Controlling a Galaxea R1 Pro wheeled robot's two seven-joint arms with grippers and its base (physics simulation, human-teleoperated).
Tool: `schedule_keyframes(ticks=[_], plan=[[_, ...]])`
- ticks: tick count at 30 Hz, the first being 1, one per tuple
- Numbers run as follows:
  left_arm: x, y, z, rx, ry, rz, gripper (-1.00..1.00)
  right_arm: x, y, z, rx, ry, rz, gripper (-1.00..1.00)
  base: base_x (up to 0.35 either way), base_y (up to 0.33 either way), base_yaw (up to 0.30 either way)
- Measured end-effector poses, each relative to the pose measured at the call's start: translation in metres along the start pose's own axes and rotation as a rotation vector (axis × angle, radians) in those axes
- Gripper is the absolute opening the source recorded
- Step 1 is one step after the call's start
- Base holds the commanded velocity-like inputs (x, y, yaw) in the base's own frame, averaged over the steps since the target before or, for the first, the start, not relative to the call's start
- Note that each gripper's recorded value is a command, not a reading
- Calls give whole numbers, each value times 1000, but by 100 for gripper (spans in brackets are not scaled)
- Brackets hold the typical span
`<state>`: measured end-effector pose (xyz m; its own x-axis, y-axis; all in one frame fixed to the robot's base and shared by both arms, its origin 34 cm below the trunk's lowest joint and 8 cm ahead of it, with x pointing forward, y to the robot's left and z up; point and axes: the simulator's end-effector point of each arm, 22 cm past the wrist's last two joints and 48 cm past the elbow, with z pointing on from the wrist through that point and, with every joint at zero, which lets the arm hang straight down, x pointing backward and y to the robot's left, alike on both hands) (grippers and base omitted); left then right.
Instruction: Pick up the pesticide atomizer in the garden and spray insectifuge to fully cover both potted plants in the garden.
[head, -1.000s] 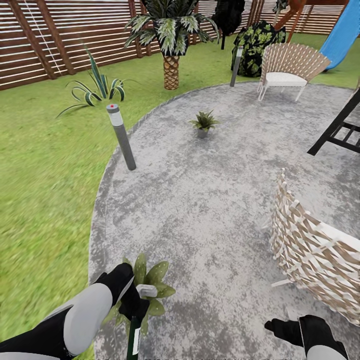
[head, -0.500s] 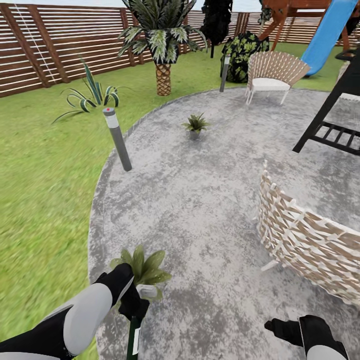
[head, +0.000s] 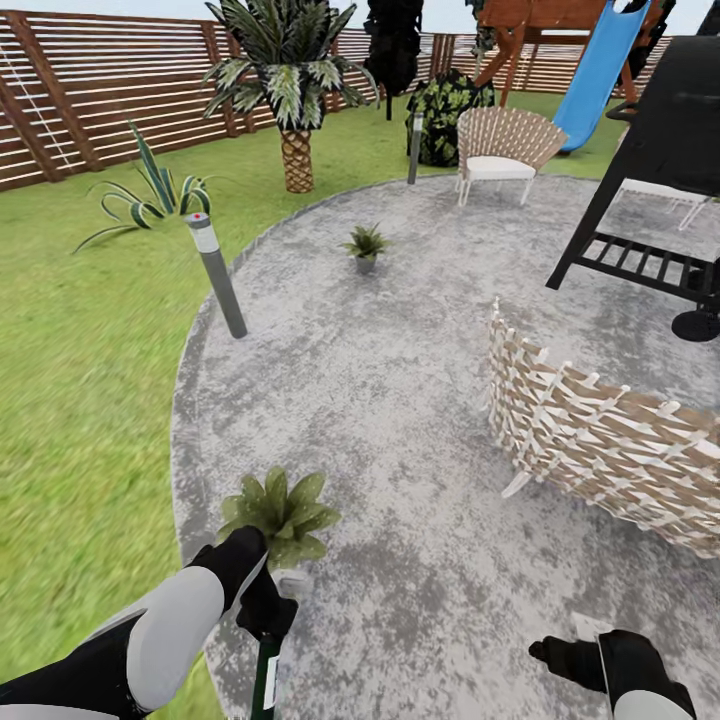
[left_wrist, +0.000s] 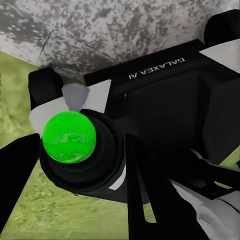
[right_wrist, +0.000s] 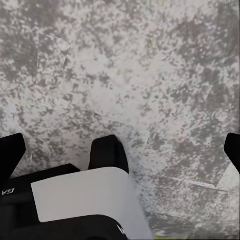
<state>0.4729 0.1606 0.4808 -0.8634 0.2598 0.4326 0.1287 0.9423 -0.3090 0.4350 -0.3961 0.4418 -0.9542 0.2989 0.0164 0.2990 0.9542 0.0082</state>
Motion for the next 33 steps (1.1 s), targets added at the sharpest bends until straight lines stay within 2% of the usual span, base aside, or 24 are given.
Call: schedule_keyframes(ticks=[7, 11, 15, 17, 21, 23, 29, 33], plan=[[-1, 4, -3, -10, -10, 3, -100, -5, 0, -2, -1, -18, -3, 100, -308, 172, -105], [-7, 24, -6, -31, -50, 10, -100, -5, 1, -2, -1, -19, -5, 100, -301, 179, -6], [-11, 26, -7, -34, -71, 22, -100, -5, 1, -2, -1, -20, -5, 100, -300, 179, 0], [-20, 25, -7, -34, -110, 48, -100, -5, 1, -2, -2, -20, -4, 100, -300, 179, 0], [-26, 24, -8, -34, -140, 69, -100, -5, 1, -2, -2, -21, -3, 100, -300, 179, 0], [-35, 24, -9, -34, -183, 96, -100, -6, 1, -2, -2, -22, -3, 100, -300, 179, 0], [-44, 23, -11, -36, -222, 123, -100, -6, 1, -2, -3, -22, -3, 100, -300, 179, 0], [-55, 23, -14, -39, -273, 155, -100, -5, 1, -2, -4, -22, -2, 100, -298, 179, 0]])
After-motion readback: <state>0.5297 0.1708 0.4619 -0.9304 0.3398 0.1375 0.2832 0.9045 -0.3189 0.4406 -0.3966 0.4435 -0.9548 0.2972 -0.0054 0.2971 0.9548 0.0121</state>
